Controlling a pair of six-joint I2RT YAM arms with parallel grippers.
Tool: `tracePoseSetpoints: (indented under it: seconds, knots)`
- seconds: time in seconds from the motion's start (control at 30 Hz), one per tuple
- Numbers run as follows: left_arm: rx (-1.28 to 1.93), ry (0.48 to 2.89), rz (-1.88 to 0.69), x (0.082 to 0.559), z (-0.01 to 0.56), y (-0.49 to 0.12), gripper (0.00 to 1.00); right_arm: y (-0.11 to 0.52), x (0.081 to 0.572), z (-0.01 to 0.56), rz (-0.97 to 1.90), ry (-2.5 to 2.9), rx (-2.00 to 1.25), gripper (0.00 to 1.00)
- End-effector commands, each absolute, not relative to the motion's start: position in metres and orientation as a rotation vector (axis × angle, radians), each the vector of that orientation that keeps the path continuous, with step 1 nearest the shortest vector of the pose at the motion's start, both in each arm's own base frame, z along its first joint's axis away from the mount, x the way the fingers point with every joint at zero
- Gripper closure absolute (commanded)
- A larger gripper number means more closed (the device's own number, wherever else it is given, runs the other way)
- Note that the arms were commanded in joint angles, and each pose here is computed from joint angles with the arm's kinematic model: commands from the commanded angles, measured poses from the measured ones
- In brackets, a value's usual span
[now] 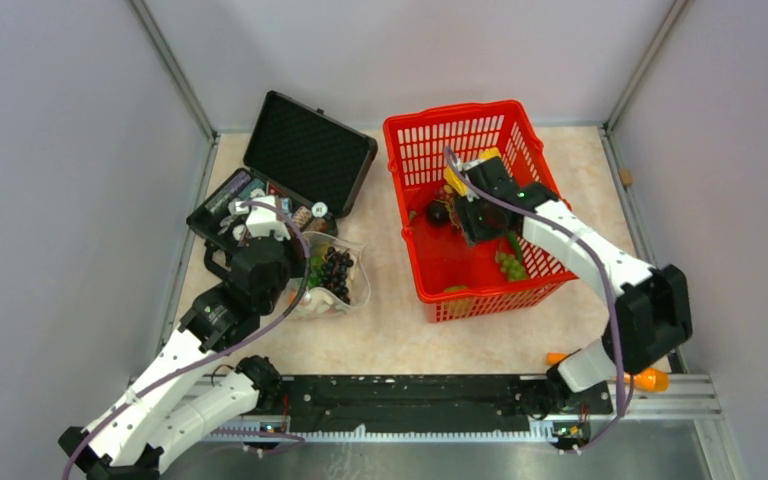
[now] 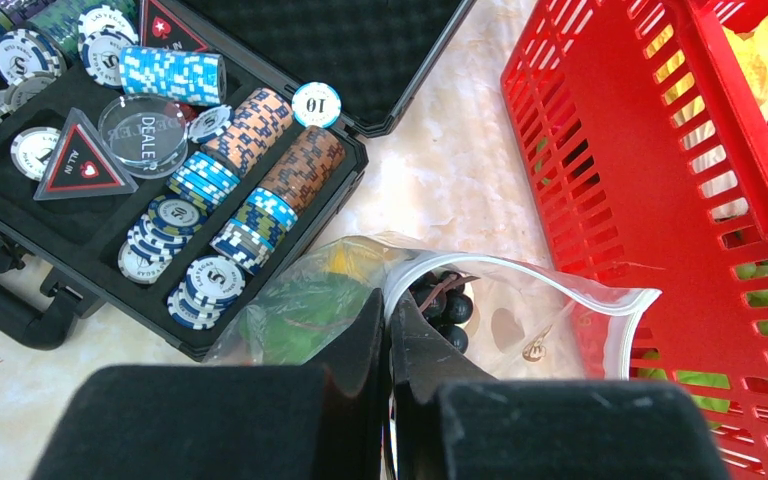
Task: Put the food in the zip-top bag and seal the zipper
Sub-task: Pick up the fake fruit from the bin, then place the fake fruit in the zipper food storage bag.
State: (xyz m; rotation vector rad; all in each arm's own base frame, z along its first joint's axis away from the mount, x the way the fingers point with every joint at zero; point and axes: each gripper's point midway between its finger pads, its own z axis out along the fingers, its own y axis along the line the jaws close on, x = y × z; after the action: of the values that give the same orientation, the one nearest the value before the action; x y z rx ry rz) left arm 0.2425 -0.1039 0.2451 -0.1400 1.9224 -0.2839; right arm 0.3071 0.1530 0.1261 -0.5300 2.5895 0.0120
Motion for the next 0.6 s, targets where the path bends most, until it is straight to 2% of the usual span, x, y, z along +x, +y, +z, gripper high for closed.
tracePoseSetpoints:
  seconds: [0.0,0.07,0.2,0.43,0.57]
  knots:
    - [-0.148,1.878,-0.316,0.249,0.257,-0.109,0.98,0.154,0.331,0.192,0.070,2.325,-0.379,0.66]
    - [-0.144,1.880,-0.319,0.250,0.257,-0.110,0.98,0.160,0.330,0.213,0.152,2.234,-0.364,0.70]
    - [-0.139,1.883,-0.321,0.251,0.257,-0.112,0.98,0.192,0.319,0.268,0.443,1.980,-0.384,0.70]
    - [-0.137,1.885,-0.332,0.253,0.257,-0.115,0.98,0.249,0.256,0.349,0.988,1.529,-0.569,0.69]
    - [-0.136,1.885,-0.334,0.253,0.257,-0.116,0.98,0.269,0.224,0.362,1.168,1.430,-0.734,0.69]
